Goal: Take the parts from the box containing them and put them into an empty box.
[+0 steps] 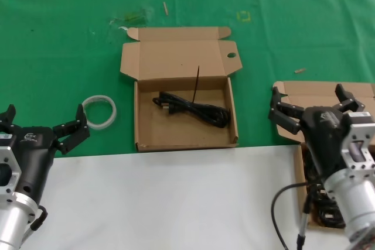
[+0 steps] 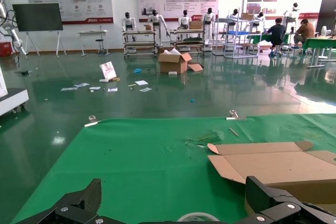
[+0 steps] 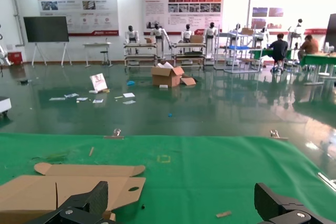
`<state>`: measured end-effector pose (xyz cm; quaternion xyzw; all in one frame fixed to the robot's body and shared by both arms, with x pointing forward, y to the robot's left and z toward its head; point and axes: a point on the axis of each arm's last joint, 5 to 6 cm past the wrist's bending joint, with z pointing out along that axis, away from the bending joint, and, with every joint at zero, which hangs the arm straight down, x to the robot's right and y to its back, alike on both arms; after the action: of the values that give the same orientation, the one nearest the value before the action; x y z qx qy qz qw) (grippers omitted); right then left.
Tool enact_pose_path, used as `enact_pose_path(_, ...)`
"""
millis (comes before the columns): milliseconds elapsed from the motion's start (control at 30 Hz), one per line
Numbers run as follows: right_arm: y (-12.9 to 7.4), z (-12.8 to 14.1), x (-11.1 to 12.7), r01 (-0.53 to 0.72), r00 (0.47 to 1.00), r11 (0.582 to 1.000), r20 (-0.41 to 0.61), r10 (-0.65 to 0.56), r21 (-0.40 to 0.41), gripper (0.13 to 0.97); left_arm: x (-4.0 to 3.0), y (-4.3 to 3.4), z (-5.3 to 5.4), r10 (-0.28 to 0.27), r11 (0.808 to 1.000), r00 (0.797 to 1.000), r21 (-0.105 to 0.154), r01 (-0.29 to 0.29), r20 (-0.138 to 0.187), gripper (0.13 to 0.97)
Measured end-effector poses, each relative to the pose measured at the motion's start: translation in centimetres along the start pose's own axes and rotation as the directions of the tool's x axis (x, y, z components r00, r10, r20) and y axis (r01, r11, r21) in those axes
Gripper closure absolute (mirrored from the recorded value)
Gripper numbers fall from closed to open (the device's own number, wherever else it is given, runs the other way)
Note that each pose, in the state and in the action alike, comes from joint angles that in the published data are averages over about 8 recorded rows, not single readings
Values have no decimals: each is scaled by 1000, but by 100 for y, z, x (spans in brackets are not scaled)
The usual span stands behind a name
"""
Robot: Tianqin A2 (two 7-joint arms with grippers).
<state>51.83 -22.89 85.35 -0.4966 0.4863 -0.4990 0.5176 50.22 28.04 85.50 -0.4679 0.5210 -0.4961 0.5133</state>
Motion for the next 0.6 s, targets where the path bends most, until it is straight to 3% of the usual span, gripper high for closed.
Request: enact_pose_path(600, 33, -69, 94, -35, 999, 999, 3, 35, -5, 130, 0, 0, 0, 0, 1000, 1000, 0, 0, 0, 132)
